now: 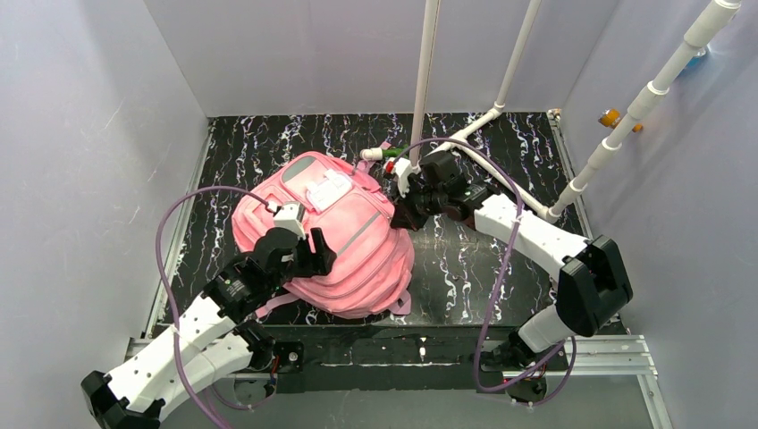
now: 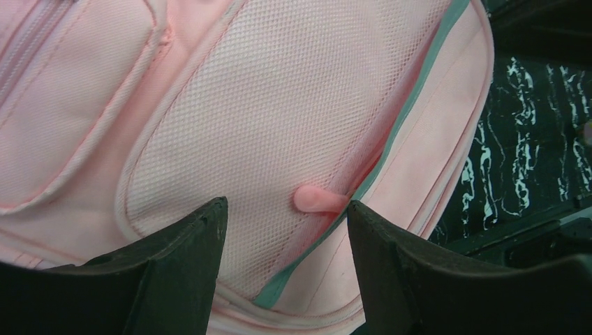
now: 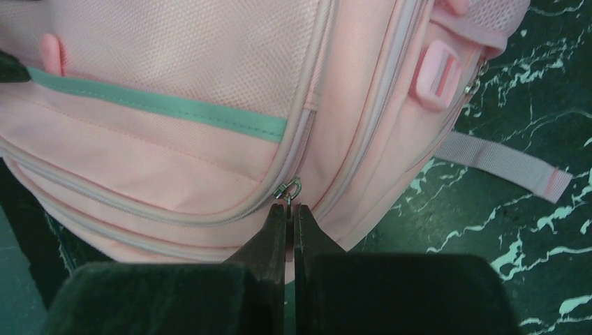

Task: Pack the student bag
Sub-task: Unzip the student bag at the center of the board.

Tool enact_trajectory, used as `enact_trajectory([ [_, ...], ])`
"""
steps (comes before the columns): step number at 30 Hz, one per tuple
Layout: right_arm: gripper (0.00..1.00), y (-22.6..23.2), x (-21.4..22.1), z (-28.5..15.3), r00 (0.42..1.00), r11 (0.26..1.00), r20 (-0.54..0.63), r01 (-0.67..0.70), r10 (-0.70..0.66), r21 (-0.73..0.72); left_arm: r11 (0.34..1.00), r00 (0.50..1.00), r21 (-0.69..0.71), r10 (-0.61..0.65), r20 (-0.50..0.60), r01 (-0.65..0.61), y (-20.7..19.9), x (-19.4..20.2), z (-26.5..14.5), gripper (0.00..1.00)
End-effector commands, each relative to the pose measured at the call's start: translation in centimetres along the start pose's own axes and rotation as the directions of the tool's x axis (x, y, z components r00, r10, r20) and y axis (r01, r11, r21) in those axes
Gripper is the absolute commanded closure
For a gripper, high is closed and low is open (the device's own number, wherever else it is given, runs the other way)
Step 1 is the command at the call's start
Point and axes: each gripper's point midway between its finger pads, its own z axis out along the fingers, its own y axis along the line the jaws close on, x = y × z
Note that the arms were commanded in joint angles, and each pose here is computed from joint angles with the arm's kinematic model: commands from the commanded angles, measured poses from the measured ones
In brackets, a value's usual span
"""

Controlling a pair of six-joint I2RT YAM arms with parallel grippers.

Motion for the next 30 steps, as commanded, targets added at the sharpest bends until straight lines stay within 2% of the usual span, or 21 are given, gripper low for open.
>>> enact_trajectory([
  [1,0.99,0.9,3.4,-3.2,0.980,0.992,-0.163,-0.100,0.111,0.075,0.994,0.998,0.089,-0.058,0.028,0.056,-2.0,-0.3,1.8,0.39],
  [4,0.99,1.3,5.4,-4.3,0.953,0.985,-0.263,-0.120,0.149,0.124,0.993,0.998,0.106,-0.063,0.030,0.059,-2.6,-0.4,2.6,0.39],
  [7,0.99,4.1,5.5,-4.2,0.947,0.990,-0.294,-0.112,0.132,0.083,0.991,0.998,0.123,-0.059,0.029,0.055,-3.2,-0.6,3.4,0.39],
  [13,0.99,8.8,4.7,-3.3,0.944,0.986,-0.286,-0.160,0.165,0.039,0.986,0.998,0.157,-0.059,0.002,0.058,-4.6,-0.6,4.9,0.40],
  [18,0.99,9.8,3.1,-3.3,0.963,0.979,-0.180,-0.202,0.199,0.001,0.985,0.999,0.166,-0.042,0.030,0.037,-5.0,-1.9,4.3,0.42],
  [23,0.99,10.2,2.2,-2.8,0.969,0.976,-0.131,-0.217,0.211,-0.031,0.998,0.997,0.033,-0.054,0.058,0.052,-2.4,-3.5,1.0,0.28],
  [25,0.99,10.2,2.3,-2.5,0.967,0.974,-0.129,-0.225,0.219,-0.033,0.998,0.997,-0.034,-0.058,0.046,0.060,-0.9,-3.2,-0.5,0.26],
  [28,0.99,10.0,2.2,-2.3,0.968,0.973,-0.112,-0.228,0.224,-0.028,0.994,0.999,-0.100,-0.037,0.021,0.039,1.4,-1.7,-2.1,0.39],
  [30,0.99,10.0,1.9,-2.4,0.970,0.973,-0.092,-0.230,0.226,-0.032,0.991,0.999,-0.130,-0.029,0.025,0.032,2.7,-1.0,-2.9,0.41],
])
